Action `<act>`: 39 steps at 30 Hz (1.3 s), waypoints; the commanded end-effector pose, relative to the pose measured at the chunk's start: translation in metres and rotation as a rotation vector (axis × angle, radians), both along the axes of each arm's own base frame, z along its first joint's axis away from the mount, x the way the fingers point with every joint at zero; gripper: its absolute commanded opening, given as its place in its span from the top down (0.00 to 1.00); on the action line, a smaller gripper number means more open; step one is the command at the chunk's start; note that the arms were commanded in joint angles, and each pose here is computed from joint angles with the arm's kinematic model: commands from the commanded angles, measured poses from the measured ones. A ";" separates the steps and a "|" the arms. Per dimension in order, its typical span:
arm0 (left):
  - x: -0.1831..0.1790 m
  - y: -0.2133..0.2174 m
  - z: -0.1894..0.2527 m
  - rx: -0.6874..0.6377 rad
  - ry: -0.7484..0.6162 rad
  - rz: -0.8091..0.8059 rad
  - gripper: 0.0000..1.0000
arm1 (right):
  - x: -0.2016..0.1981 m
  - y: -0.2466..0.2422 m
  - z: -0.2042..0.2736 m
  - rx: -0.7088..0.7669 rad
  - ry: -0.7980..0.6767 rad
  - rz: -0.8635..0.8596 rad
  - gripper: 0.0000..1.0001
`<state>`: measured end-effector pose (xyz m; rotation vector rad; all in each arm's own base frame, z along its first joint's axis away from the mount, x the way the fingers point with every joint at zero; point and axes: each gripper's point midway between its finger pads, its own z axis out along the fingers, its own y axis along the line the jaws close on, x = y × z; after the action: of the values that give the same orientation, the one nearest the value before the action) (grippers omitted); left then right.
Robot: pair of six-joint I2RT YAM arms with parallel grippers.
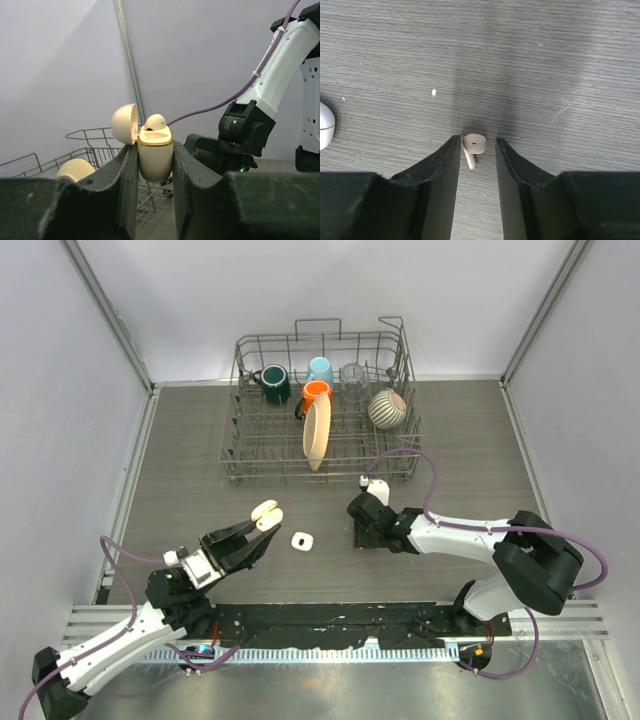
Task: Insert the wireless bluetooth earbuds into the charging case
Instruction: Pick up the earbud from the center of the board.
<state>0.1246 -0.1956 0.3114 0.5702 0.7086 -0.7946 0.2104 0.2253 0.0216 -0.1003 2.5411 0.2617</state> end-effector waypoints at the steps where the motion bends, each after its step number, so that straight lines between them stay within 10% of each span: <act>1: 0.005 -0.002 -0.027 0.022 0.018 0.016 1.00 | 0.008 0.011 0.006 0.013 -0.019 0.011 0.61; 25: 0.005 -0.001 -0.027 0.020 0.021 0.017 1.00 | 0.007 0.005 0.004 -0.026 -0.009 0.014 0.66; 39: 0.005 -0.001 -0.025 0.016 0.018 0.019 1.00 | 0.009 0.007 0.018 0.006 -0.037 0.002 0.94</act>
<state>0.1238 -0.1941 0.3133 0.5646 0.7015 -0.7944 0.2137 0.2280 0.0194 -0.1139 2.5518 0.2364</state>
